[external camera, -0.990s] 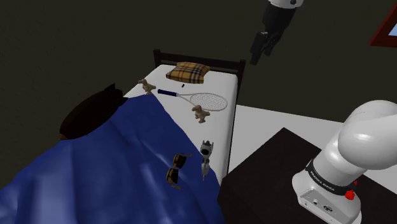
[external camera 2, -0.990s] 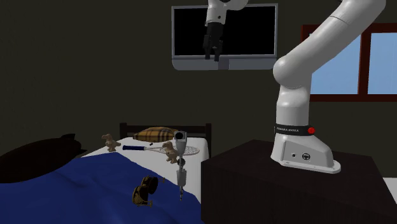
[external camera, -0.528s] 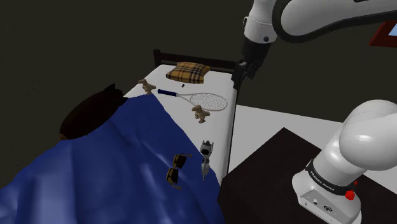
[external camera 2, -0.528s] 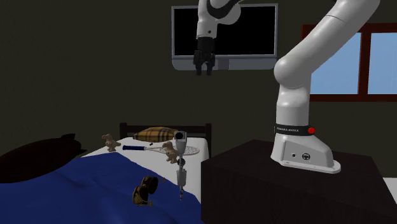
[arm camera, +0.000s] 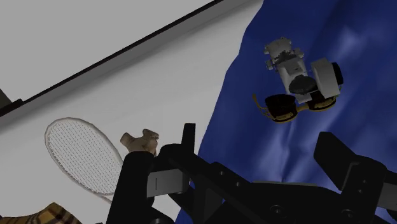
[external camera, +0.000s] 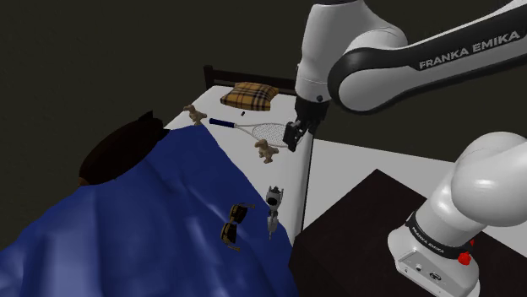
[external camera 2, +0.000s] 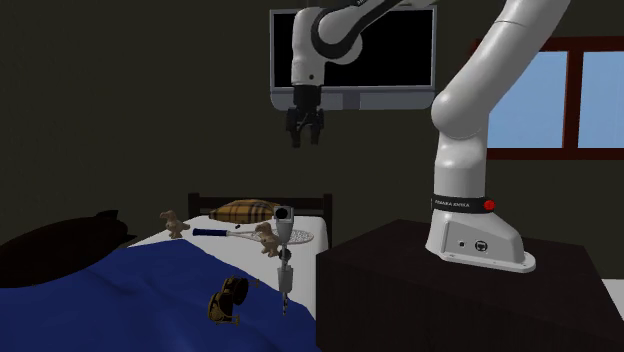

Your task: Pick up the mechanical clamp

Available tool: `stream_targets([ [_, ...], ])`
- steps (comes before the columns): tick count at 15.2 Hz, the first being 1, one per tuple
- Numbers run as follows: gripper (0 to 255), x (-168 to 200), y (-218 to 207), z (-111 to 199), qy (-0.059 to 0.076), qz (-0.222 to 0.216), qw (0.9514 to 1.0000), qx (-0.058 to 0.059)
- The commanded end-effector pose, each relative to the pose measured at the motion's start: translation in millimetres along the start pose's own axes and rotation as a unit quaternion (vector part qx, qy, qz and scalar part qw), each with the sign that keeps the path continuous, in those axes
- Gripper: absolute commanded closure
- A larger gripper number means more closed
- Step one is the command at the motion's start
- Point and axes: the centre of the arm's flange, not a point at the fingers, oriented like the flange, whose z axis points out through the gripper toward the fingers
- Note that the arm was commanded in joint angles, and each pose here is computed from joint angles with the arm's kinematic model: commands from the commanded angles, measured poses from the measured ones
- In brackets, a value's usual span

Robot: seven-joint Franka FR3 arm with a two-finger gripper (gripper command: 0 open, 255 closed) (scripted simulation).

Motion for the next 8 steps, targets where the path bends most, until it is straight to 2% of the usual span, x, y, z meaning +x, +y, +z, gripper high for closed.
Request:
stream_targets([
  [1, 0, 0, -18, 22, -0.002, 0.001, 1.0000, -0.002],
  [8, 0, 5, -80, 92, -0.009, 0.001, 0.9999, -0.010],
])
